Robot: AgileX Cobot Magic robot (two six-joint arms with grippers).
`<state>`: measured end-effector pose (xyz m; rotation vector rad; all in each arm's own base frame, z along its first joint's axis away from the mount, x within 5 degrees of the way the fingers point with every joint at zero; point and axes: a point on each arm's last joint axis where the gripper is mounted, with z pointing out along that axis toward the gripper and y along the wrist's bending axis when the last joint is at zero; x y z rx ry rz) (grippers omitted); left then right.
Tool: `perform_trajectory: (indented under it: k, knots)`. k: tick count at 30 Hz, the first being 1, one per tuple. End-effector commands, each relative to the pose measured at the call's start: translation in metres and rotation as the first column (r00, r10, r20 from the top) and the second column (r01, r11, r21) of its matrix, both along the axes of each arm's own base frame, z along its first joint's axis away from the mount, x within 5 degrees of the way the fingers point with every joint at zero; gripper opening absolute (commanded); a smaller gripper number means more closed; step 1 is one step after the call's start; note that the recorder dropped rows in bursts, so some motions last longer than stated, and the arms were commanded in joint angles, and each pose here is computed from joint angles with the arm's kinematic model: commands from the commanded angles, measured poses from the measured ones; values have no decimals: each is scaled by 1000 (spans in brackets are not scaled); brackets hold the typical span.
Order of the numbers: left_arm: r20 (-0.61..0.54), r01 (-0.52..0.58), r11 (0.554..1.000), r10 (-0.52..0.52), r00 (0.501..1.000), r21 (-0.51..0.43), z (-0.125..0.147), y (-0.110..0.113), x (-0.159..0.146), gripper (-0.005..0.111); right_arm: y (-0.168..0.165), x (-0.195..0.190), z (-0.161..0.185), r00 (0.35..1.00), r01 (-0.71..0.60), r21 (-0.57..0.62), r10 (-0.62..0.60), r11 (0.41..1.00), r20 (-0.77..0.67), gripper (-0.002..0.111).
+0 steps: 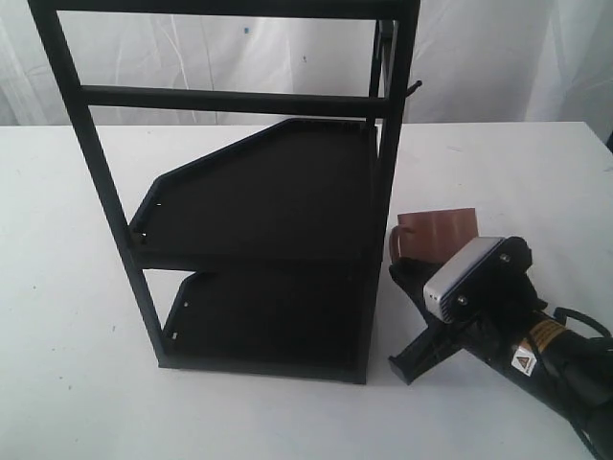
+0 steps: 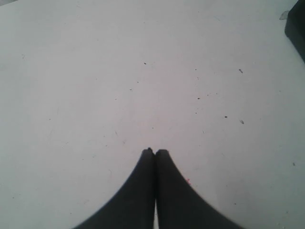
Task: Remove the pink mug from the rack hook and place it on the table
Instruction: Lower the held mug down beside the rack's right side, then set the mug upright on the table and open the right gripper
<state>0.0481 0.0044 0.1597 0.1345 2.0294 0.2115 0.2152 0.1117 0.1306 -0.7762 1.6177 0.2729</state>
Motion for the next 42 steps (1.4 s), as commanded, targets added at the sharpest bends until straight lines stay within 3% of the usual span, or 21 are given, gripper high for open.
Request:
perform_trajectory:
  k: [1, 4, 11, 16, 24, 33, 42]
  knots:
    - [-23, -2, 1000, 1, 1000, -15, -3, -1, -1, 0, -6, 8, 5, 994, 100, 22, -101, 995, 42, 0]
    - [-23, -2, 1000, 1, 1000, -15, -3, -1, -1, 0, -11, 13, 6, 984, 175, 54, -177, 983, 29, 0]
    - [-23, -2, 1000, 1, 1000, -15, -3, -1, -1, 0, -10, 19, 10, 970, 237, 272, -214, 933, -112, 0]
    - [-23, -2, 1000, 1, 1000, -15, -3, -1, -1, 0, -2, 23, -2, 968, 197, 183, -162, 963, -189, 0]
    - [-23, -2, 1000, 1, 1000, -15, -3, -1, -1, 0, 1, 23, -5, 984, 148, 210, -123, 966, -126, 0]
    - [-23, -2, 1000, 1, 1000, -15, -3, -1, -1, 0, 5, 20, -27, 985, 85, 126, -64, 988, -161, 0]
    - [-23, -2, 1000, 1, 1000, -15, -3, -1, -1, 0, 8, 18, -29, 987, 38, 107, -21, 993, -157, 20]
